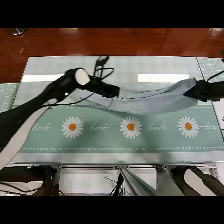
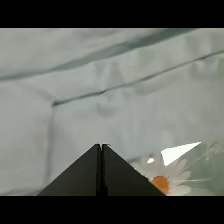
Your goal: Fold the shirts.
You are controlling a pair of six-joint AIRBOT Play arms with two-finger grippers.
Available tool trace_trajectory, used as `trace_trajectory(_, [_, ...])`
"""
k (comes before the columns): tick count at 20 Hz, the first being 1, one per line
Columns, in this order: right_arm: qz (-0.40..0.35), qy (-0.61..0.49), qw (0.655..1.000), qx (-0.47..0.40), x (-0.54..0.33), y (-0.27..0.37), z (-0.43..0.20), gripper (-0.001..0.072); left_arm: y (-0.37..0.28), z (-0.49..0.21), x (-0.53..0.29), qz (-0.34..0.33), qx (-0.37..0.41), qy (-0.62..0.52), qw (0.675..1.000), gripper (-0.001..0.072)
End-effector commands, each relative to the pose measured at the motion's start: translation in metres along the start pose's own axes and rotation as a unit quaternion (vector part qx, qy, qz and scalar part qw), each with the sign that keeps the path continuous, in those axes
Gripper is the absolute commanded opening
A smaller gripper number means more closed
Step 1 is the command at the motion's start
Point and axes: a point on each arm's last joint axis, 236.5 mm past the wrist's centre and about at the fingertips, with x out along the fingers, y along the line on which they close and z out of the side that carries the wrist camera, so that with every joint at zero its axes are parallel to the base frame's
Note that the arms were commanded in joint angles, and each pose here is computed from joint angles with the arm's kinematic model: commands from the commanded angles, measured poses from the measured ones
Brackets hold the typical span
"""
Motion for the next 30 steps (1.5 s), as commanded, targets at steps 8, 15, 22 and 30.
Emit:
trace_trajectory(8, [0.039,-0.087,0.995,-0.024,-0.055,0.066,-0.044,0.0028,-0.184,-0.085,0.128,-0.197,-0.026,0.159,0.967,0.0021])
trace_trajectory(15, [0.042,-0.092,0.995,-0.014,-0.056,0.067,-0.042,0.0028,-0.124,-0.009,0.078,-0.211,-0.054,0.126,0.968,0.0021])
trace_trajectory(22, [0.149,-0.073,0.981,-0.103,-0.028,0.159,0.0,0.0028,0.052,0.064,-0.121,-0.062,-0.054,0.039,0.996,0.0021])
trace_trajectory(30, [0.17,0.053,0.971,-0.156,0.133,0.257,0.028,0.0028,0.086,-0.052,-0.269,0.147,-0.043,-0.14,0.978,0.0022])
